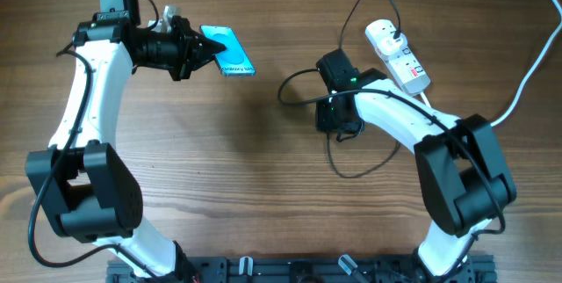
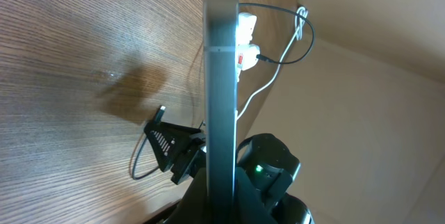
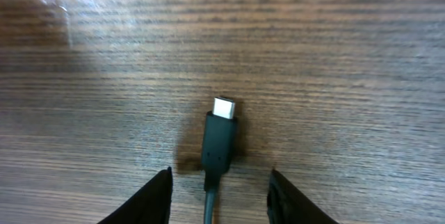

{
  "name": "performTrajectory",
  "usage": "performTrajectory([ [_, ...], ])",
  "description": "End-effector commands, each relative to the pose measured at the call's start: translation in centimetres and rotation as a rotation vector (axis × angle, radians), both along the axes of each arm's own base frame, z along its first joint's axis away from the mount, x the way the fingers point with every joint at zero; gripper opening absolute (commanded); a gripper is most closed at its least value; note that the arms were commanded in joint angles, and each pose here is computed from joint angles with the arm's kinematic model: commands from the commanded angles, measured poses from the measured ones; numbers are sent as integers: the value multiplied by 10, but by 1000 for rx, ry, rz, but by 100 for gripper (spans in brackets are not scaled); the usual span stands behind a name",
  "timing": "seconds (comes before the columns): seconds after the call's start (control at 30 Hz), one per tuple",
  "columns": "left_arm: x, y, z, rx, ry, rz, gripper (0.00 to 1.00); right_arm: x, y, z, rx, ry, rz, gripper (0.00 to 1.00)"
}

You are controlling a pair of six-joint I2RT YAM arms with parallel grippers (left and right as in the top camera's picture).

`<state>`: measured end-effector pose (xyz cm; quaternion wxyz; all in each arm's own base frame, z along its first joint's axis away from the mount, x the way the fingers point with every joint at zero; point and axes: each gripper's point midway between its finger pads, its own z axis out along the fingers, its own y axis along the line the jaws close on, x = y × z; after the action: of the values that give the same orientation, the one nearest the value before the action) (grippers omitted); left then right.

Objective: Plug charger to phone and switch on socket
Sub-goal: 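Grasp the black USB-C cable plug with the right gripper, then bring the cable plug up to the phone's bottom port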

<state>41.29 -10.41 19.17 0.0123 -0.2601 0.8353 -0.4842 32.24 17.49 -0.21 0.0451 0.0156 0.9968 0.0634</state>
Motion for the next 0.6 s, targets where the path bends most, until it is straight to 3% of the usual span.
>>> performTrajectory([
  [0.0,0,0,18,-11,-66,-17,4,-8,-1,-21,-18,58,-2,43],
  [0.2,0,0,18,-11,-66,-16,4,-16,-8,-30,-56,99,-39,27],
  [0.4,0,0,18,-12,-65,-16,4,-20,-8,-30,-160,58,-23,30],
  [0.57,0,0,18,-12,-65,-16,4,-23,-9,-30,-161,71,-21,22],
])
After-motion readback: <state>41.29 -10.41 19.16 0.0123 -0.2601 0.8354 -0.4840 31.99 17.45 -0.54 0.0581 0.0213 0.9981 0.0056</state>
